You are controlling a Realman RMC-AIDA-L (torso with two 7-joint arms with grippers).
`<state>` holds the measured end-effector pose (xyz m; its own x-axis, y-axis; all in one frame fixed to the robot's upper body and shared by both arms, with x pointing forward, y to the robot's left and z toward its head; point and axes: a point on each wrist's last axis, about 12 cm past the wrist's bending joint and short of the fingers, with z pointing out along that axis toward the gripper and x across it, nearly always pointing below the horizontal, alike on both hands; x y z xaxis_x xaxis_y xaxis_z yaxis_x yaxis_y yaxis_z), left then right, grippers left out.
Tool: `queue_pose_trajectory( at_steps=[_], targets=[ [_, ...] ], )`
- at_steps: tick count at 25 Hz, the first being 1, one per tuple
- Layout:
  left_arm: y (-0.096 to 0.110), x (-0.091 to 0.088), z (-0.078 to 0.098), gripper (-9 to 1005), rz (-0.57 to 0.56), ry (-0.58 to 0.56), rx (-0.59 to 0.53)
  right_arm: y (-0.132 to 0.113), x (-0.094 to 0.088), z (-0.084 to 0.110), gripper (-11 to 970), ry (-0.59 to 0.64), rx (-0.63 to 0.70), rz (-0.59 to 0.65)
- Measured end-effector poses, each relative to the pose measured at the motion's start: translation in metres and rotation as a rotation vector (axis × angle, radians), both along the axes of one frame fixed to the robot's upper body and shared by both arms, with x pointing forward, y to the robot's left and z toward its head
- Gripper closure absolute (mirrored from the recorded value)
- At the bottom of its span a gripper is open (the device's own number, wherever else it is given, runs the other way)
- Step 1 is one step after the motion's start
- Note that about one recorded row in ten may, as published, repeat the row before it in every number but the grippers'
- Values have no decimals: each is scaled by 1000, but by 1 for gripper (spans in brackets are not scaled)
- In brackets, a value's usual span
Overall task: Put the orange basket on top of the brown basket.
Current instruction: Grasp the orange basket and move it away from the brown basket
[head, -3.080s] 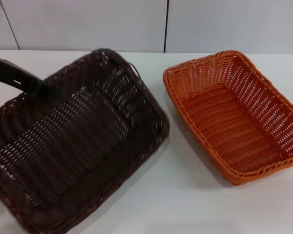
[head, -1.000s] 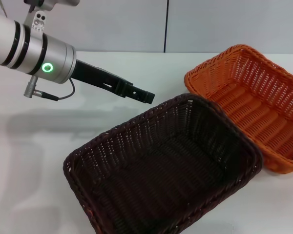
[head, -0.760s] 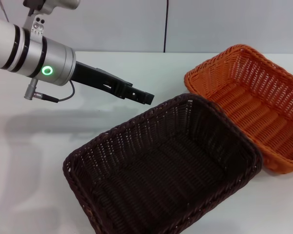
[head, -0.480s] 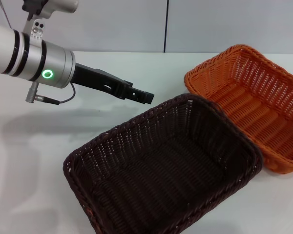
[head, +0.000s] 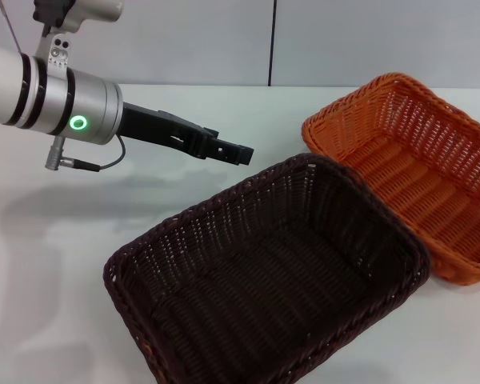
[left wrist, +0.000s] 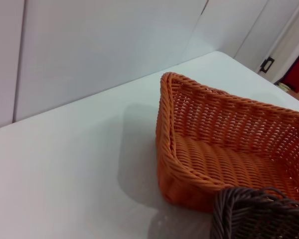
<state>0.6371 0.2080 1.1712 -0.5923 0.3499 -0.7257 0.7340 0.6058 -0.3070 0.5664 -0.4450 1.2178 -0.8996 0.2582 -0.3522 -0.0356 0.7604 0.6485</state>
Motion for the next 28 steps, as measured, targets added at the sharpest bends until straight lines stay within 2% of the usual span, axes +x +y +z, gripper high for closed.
queue_pose_trajectory(
  at_steps=[4, 11, 20, 28],
  targets=[
    [-1, 1, -4, 164, 11, 5, -2, 7, 6, -8, 169, 92, -3, -7],
    [-3, 2, -5, 164, 20, 3, -13, 15, 9, -12, 169, 223, 45, -60],
    [-2, 3, -14, 164, 46, 11, -24, 13, 8, -16, 170, 310, 44, -57],
    [-2, 3, -15, 164, 59, 12, -41, 28, 12, -30, 171, 356, -6, -12]
  ],
)
